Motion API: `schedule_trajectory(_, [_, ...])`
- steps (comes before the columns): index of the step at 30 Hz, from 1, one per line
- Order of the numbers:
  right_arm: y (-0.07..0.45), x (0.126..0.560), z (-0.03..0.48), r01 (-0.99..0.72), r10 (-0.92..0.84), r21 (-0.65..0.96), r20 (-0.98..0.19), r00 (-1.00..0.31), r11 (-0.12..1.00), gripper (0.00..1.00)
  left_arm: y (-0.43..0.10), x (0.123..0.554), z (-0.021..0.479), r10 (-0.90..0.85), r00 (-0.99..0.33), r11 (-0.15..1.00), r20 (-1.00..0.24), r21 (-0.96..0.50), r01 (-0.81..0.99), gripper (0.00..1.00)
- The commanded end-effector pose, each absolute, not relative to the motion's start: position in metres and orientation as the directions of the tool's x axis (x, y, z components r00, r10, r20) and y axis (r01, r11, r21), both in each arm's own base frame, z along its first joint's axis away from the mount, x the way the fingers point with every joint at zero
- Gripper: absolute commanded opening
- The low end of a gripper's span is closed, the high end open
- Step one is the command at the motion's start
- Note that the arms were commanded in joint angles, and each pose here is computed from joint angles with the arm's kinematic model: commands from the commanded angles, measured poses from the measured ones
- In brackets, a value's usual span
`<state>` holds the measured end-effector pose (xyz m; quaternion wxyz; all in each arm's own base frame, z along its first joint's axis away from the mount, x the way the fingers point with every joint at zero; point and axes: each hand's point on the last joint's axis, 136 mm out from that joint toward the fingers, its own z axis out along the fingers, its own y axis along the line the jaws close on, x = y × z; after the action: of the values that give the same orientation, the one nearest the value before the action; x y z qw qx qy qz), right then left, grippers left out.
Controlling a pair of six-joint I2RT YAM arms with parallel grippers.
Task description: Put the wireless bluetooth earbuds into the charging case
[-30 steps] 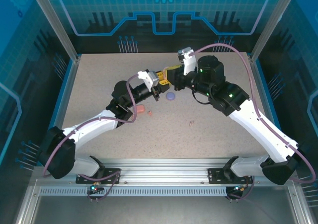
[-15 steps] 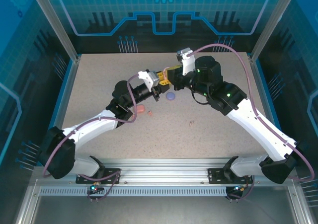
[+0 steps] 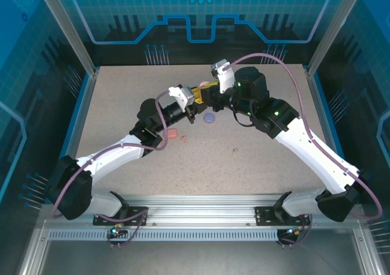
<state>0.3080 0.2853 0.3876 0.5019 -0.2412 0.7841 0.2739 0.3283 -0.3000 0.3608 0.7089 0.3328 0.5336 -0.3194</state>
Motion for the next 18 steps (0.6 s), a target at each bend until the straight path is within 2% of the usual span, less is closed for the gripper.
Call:
schedule_trajectory(1, [0.291,0.297,0.395,-0.674,-0.102,0.212,-0.913,-0.395,0.708,0.43,-0.299,0.319,0.387,-0.135,0.298,0.571,-0.945,0.172,0.803,0.0])
schedule_trajectory(2, [0.287,0.297,0.404,-0.663,-0.073,0.225,-0.918,-0.39,0.714,0.5,-0.299,0.32,0.386,-0.133,0.296,0.574,-0.946,0.17,0.801,0.0])
schedule_trajectory(5, [0.263,0.29,0.436,-0.622,0.011,0.259,-0.928,-0.374,0.739,0.62,-0.298,0.321,0.381,-0.129,0.29,0.581,-0.948,0.164,0.797,0.0])
schedule_trajectory(10, [0.195,0.284,0.455,-0.433,0.221,0.399,-0.887,-0.406,0.808,0.72,-0.294,0.323,0.373,-0.123,0.288,0.602,-0.95,0.159,0.782,0.0])
schedule_trajectory(13, [0.154,0.289,0.421,-0.232,0.323,0.474,-0.815,-0.481,0.849,0.74,-0.292,0.324,0.371,-0.118,0.289,0.613,-0.95,0.159,0.774,0.0])
schedule_trajectory(18, [0.121,0.295,0.315,0.118,0.432,0.479,-0.625,-0.65,0.87,0.73,-0.288,0.325,0.37,-0.126,0.29,0.632,-0.949,0.149,0.761,0.0])
